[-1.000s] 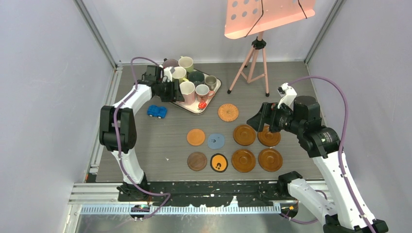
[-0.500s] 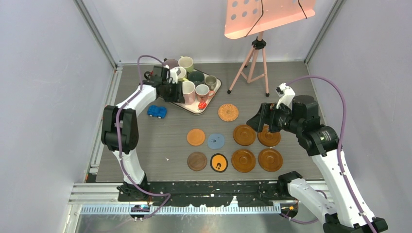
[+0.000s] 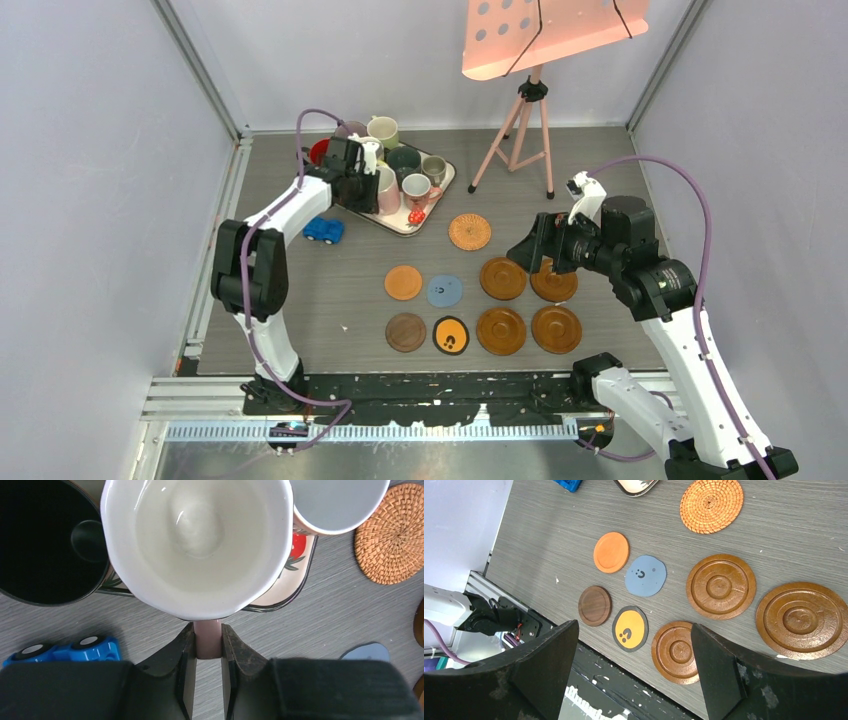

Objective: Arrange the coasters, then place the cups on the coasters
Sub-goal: Pick up the cup from the tray.

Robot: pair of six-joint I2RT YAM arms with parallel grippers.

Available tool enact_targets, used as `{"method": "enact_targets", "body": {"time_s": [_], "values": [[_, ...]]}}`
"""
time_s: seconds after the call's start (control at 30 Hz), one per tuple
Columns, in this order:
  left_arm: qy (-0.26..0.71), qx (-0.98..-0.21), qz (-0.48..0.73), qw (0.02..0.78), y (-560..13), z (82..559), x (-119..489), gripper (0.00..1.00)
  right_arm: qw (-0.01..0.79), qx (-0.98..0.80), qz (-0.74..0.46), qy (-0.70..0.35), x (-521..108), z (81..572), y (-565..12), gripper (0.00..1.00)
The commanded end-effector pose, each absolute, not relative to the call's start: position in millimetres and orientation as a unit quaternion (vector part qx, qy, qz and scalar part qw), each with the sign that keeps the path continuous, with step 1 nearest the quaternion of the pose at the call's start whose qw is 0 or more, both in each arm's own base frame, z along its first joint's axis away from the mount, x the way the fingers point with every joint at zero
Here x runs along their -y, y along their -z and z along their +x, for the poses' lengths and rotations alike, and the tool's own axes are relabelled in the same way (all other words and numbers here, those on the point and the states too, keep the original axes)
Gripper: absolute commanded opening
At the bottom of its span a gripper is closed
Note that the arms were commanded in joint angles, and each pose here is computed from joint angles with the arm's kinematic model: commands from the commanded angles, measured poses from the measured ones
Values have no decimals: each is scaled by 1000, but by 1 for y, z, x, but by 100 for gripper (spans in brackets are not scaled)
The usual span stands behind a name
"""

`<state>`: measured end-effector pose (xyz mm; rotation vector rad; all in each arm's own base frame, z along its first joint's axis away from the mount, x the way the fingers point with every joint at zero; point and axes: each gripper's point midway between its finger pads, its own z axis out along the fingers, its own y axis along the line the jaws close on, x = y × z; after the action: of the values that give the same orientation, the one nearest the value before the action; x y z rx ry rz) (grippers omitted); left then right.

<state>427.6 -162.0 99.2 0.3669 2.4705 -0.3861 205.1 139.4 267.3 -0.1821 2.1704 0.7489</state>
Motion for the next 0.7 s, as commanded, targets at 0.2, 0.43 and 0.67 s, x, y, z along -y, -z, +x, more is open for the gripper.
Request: {"method": "enact_targets", "body": {"time_s": [0.2,0.43,0.67], "values": [[100,-900,162,392,-181,432,162,0,428,-847,-85,-304,-140,201,-286,90],[86,-891,151,419,-204,421,153,0,425,-847,-77,-310,-141,199,-284,90],[76,-894,122,424,-199,397,139,0,422,-845,-68,-321,-144,200,-283,90]]}}
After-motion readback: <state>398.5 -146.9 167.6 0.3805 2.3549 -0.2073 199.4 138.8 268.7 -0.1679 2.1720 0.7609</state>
